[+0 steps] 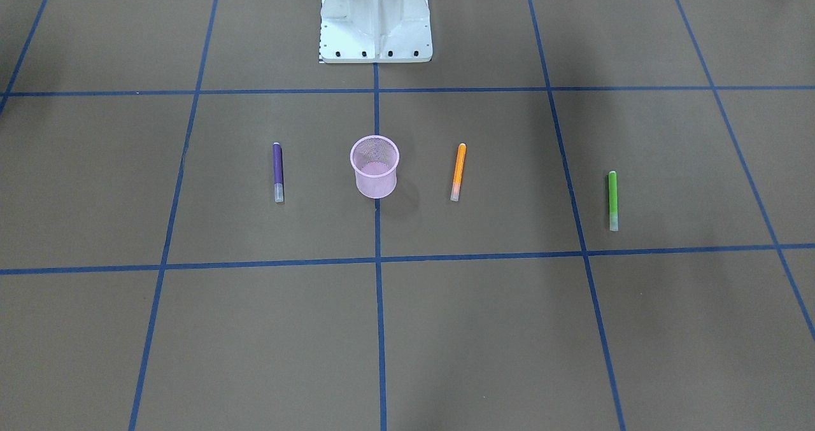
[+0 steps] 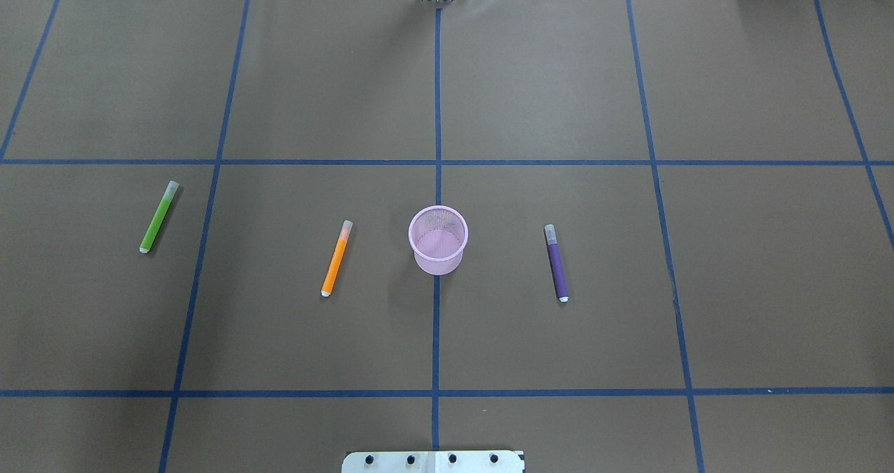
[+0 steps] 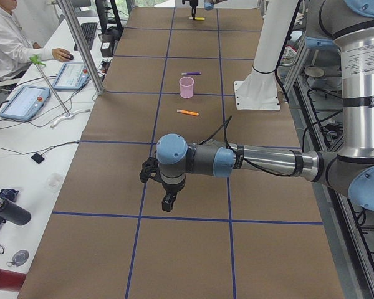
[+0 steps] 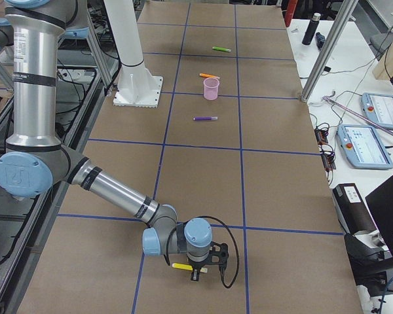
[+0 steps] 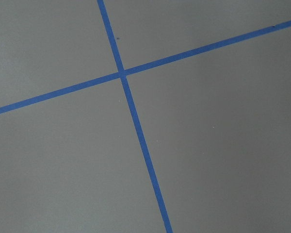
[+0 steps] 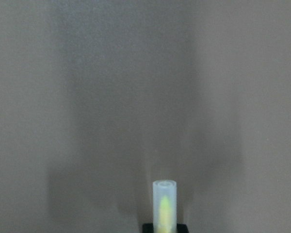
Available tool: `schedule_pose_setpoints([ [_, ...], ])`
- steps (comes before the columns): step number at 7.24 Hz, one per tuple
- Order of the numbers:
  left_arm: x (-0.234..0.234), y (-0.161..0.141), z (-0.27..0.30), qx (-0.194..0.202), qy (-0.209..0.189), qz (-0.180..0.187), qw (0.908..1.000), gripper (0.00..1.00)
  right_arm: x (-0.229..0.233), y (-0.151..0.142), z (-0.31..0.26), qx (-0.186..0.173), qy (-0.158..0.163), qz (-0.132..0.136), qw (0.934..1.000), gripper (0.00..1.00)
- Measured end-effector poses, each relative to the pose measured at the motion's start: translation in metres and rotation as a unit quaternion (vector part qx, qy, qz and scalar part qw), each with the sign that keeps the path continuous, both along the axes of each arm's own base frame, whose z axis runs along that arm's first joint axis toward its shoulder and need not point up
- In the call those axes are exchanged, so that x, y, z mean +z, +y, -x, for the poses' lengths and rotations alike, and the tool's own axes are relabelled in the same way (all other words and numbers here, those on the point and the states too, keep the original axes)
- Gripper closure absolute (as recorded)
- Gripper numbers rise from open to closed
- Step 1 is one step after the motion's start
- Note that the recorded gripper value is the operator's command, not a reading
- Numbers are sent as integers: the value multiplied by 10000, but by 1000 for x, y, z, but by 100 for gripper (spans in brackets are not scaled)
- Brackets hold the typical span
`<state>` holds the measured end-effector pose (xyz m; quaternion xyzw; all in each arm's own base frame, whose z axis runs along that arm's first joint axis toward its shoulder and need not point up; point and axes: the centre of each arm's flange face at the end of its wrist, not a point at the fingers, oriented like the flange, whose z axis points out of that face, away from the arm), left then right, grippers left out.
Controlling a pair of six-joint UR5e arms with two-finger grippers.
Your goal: Collect pens into pen holder
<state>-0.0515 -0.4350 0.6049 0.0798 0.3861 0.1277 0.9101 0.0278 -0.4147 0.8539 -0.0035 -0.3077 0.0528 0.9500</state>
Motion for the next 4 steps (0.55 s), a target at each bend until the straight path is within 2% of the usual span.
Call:
schedule_pose_setpoints([
  [2,0,0,0,1,0,-1,10000,0,-61,-34,4,294,-114,-433,9986,100],
  [4,-9,-7,-1,8,3,-143,9999,0,-148,-69,9,380,-299,-1219,9914,100],
])
